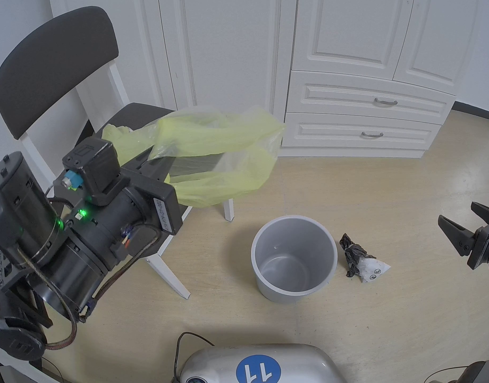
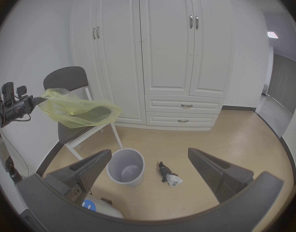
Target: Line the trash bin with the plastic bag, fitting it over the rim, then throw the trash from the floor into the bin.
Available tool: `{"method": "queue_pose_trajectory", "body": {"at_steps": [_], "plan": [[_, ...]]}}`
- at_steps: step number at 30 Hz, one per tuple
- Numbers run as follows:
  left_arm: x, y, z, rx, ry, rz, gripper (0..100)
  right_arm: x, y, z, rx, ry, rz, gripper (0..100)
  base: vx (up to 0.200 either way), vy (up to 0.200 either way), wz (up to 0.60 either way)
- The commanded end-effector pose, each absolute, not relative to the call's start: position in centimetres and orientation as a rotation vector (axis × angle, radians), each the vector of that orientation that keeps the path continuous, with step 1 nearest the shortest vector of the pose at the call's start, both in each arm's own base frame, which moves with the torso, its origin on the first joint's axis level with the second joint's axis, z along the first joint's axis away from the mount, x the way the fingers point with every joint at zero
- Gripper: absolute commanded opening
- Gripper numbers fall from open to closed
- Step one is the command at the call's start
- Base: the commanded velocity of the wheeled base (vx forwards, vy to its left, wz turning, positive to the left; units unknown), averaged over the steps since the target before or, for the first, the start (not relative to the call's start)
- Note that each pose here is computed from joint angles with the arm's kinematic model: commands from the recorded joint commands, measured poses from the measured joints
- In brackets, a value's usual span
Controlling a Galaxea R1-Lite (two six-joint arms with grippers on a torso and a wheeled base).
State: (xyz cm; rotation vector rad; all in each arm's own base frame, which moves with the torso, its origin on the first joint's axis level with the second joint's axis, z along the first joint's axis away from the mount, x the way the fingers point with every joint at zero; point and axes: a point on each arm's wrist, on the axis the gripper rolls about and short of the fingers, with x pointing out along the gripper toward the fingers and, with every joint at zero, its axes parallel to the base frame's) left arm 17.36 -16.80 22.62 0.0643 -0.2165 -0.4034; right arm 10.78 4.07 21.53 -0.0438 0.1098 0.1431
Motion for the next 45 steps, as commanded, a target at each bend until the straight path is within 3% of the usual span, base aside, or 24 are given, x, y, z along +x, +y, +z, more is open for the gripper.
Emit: {"method": "queue_pose_trajectory", "body": {"at_steps": [1,12,21,30,45], "plan": [[16.7,-17.1,22.8,0.022,-0.231,-0.444,0,10.7,4.1,21.3,-0.049,0.118,0.149,100,0.000,0.000,0.00],[14.6,-17.8,22.3,-0.046,-0.281,-0.526,0,10.7,4.3,21.8,-0.045,0.090,0.197,100,0.000,0.000,0.00],[14.0,-18.4,21.9,-0.042,-0.271,-0.563,0,14.5,6.1,25.4,-0.037,0.056,0.246,100,0.000,0.000,0.00],[13.1,-19.0,21.3,-0.035,-0.254,-0.612,0,16.5,9.1,23.2,0.078,0.197,0.328,100,0.000,0.000,0.00],[8.8,-19.7,22.2,-0.176,-0.393,-0.841,0,15.3,9.5,22.8,0.068,0.201,0.385,100,0.000,0.000,0.00]]}}
